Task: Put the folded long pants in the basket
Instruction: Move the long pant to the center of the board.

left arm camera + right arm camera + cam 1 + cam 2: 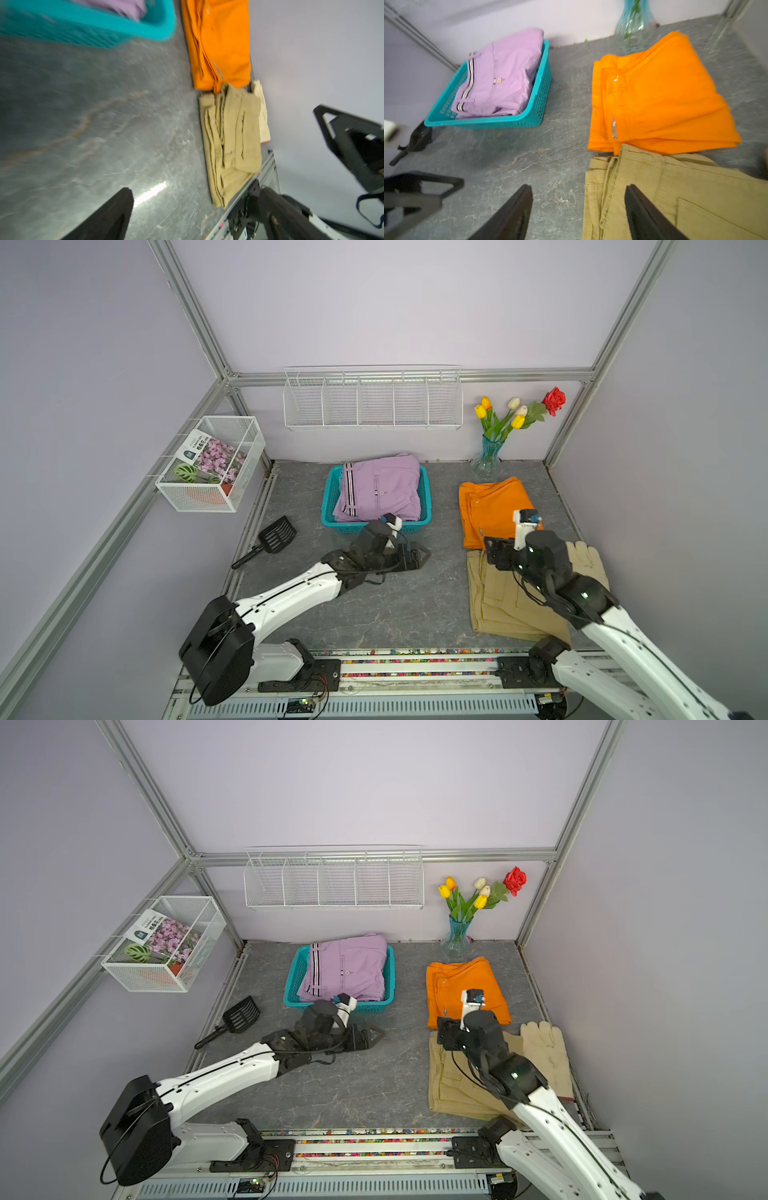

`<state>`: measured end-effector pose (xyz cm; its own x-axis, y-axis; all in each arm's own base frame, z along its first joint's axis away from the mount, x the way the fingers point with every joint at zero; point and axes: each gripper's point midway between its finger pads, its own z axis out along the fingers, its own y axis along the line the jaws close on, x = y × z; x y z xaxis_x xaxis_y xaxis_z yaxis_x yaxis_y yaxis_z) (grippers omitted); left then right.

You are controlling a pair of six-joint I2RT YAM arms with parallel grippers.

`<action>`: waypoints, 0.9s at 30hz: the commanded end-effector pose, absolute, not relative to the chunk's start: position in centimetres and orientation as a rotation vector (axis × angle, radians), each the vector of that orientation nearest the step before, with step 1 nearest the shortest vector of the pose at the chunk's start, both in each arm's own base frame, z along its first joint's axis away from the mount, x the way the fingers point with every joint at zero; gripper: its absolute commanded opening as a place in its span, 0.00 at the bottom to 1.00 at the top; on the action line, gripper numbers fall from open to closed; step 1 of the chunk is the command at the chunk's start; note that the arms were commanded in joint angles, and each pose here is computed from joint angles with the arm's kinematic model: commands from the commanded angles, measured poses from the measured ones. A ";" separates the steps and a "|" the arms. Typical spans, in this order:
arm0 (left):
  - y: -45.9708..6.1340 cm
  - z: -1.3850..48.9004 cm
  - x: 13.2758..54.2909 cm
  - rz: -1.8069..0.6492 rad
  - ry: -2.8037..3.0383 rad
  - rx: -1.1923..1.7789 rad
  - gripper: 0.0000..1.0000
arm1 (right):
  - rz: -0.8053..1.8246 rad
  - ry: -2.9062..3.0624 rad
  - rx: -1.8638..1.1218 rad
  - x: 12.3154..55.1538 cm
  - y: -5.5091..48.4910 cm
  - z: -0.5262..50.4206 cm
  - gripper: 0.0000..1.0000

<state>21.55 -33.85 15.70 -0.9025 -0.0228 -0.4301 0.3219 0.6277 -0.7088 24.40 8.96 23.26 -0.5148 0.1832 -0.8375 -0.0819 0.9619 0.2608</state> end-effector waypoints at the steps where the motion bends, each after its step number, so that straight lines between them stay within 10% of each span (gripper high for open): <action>1: -39.7 15.3 20.4 -1.293 2.384 0.302 1.00 | 0.260 2.013 0.196 21.2 4.9 23.5 0.81; 22: -52.1 2.5 18.9 -1.312 2.641 0.387 0.98 | 0.334 2.053 0.155 19.3 5.4 23.4 0.87; 27: -52.6 0.9 18.4 -1.310 2.701 0.385 0.74 | 0.334 2.062 0.153 19.4 5.5 23.3 0.87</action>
